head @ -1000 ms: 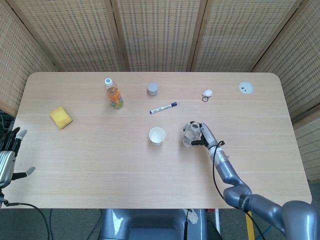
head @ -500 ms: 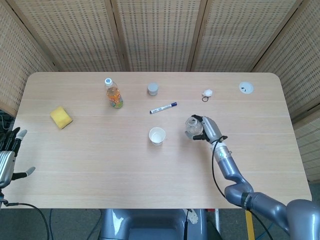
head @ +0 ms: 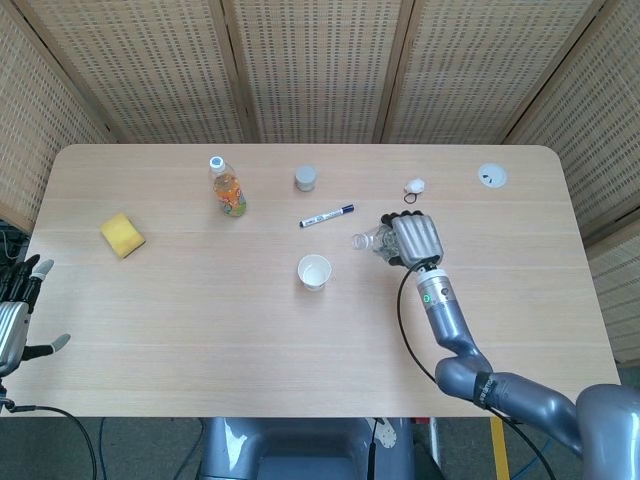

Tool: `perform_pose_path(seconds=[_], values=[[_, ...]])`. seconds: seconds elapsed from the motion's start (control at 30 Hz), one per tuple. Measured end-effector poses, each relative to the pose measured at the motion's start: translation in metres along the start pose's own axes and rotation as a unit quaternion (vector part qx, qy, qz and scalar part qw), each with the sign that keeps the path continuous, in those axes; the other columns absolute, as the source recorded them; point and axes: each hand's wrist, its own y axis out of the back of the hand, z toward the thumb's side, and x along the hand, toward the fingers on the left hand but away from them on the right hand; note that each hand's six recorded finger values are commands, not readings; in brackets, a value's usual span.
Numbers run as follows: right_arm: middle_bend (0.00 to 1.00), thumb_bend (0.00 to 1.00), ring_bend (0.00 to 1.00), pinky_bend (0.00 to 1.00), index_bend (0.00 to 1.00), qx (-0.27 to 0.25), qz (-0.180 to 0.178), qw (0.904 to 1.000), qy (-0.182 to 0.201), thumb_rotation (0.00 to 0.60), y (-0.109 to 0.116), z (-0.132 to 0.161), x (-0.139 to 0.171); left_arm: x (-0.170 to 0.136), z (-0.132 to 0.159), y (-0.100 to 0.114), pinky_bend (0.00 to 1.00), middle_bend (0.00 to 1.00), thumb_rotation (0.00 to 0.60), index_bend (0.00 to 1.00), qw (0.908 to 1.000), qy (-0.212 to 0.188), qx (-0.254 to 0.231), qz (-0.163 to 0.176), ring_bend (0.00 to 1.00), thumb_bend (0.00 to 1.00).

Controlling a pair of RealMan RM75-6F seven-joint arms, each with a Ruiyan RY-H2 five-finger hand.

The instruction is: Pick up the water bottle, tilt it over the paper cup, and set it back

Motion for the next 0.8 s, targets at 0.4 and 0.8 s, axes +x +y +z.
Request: perform_pose_path(seconds=[0.4, 0.8], values=[[0.63, 0.84, 0.66, 0.85, 0.53, 0.087, 0.02, 0.9949, -0.047, 0.6, -0.001, 0.031, 0.001, 0.003, -0.002, -0.002, 0.0, 0.0, 0.6, 0.0, 1.0, 0.003, -0.003, -0.007, 0.0, 0.0], [0.63, 0.84, 0.66, 0.85, 0.53, 0.11, 0.043, 0.9905, -0.069, 0.6, -0.009, 0.057, 0.005, 0.004, -0.003, -0.003, 0.0, 0.0, 0.6, 0.0, 0.9999, 0.003, -0.005, -0.009, 0.0, 0.0]])
